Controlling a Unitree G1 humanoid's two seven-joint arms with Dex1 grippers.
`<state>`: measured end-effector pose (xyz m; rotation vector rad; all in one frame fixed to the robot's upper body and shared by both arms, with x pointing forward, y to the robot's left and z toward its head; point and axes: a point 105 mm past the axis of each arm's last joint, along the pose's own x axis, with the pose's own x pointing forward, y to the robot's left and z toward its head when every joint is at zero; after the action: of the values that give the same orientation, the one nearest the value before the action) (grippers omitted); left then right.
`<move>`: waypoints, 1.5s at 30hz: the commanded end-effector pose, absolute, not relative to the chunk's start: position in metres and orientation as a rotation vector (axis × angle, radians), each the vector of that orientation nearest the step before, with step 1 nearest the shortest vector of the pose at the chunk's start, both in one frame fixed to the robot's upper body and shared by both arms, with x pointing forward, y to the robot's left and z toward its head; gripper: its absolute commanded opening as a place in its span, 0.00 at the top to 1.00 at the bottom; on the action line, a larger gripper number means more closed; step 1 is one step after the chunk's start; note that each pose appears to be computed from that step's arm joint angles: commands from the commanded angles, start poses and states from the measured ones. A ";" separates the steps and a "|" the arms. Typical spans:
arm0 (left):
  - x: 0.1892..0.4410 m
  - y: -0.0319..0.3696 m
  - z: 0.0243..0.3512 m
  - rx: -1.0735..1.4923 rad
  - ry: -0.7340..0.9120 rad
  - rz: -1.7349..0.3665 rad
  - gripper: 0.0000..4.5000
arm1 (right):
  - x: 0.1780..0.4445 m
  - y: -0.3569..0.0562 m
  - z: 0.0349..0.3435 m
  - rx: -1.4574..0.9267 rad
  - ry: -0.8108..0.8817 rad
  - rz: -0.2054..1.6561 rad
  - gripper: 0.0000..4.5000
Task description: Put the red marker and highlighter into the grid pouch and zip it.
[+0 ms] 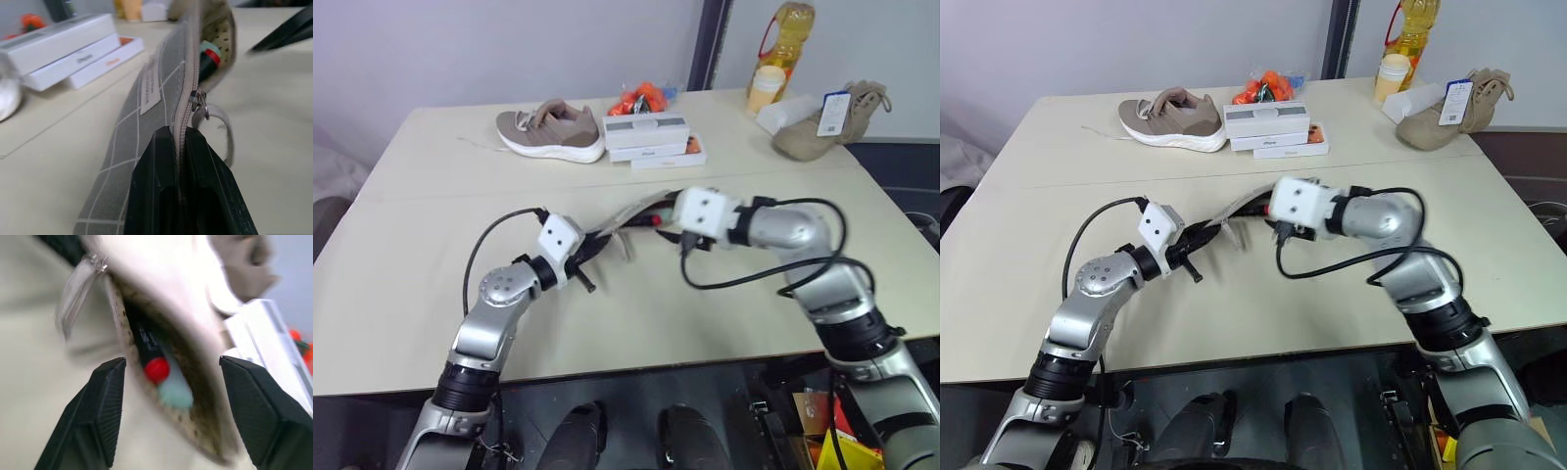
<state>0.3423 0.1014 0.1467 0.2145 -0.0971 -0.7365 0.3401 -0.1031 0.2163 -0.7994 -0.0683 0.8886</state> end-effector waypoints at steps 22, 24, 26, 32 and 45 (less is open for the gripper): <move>0.361 0.066 0.188 -0.098 -0.170 -0.725 1.00 | 0.357 -0.032 0.200 -0.224 -0.022 0.801 0.68; 0.360 0.068 0.187 -0.094 -0.170 -0.719 1.00 | 0.358 -0.034 0.201 -0.223 -0.025 0.798 0.91; 0.360 0.069 0.187 -0.089 -0.169 -0.712 1.00 | 0.360 -0.037 0.202 -0.226 -0.029 0.793 0.99; 0.361 0.084 0.182 0.018 -0.178 -0.681 1.00 | 0.365 -0.063 0.219 -0.264 -0.073 0.725 0.99; 0.361 0.126 0.166 0.238 -0.159 -0.649 1.00 | 0.379 -0.141 0.239 -0.420 -0.081 0.501 0.99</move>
<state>0.3625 0.1153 0.1606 0.1858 -0.1305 -0.6690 0.3774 -0.1268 0.2181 -0.3949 -0.0149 0.5696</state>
